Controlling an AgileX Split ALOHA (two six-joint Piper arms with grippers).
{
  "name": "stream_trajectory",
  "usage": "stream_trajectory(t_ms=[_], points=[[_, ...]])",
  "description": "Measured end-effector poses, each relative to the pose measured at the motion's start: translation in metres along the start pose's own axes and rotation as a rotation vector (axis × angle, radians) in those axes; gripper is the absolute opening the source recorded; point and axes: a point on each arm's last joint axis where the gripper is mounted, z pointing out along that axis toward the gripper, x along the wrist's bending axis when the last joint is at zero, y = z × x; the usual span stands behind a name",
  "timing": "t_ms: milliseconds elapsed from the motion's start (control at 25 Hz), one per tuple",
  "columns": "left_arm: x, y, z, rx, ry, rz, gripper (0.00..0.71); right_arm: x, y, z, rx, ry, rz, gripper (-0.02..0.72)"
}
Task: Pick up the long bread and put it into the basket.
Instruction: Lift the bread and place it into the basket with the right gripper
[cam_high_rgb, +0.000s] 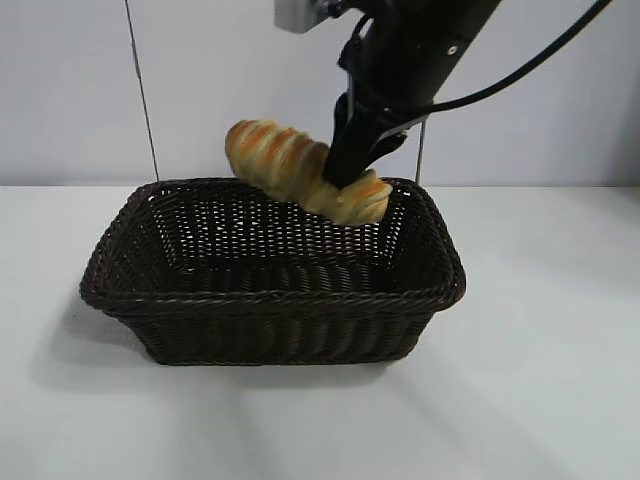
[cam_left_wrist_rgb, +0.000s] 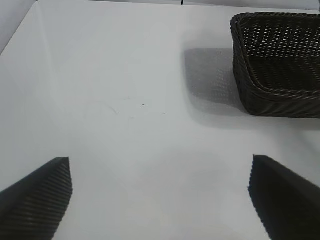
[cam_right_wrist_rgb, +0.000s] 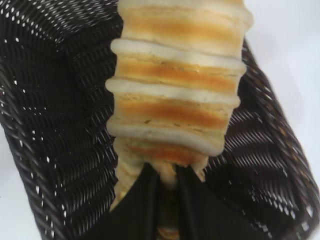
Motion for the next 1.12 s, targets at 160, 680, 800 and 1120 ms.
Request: stream_trajectory(t_ms=[160, 680, 800, 1120], points=[[0.0, 0.0, 0.0, 0.0, 0.0, 0.0, 0.695, -0.001, -0.006, 0.024, 0.032, 0.009, 0.021, 0.066], [0.0, 0.0, 0.0, 0.0, 0.0, 0.0, 0.695, -0.002, -0.002, 0.006, 0.018, -0.017, 0.075, 0.54], [0.0, 0.0, 0.0, 0.0, 0.0, 0.0, 0.695, -0.001, 0.002, -0.015, -0.004, -0.033, 0.095, 0.658], [0.0, 0.0, 0.0, 0.0, 0.0, 0.0, 0.695, -0.006, 0.012, -0.069, 0.0, -0.094, 0.435, 0.692]])
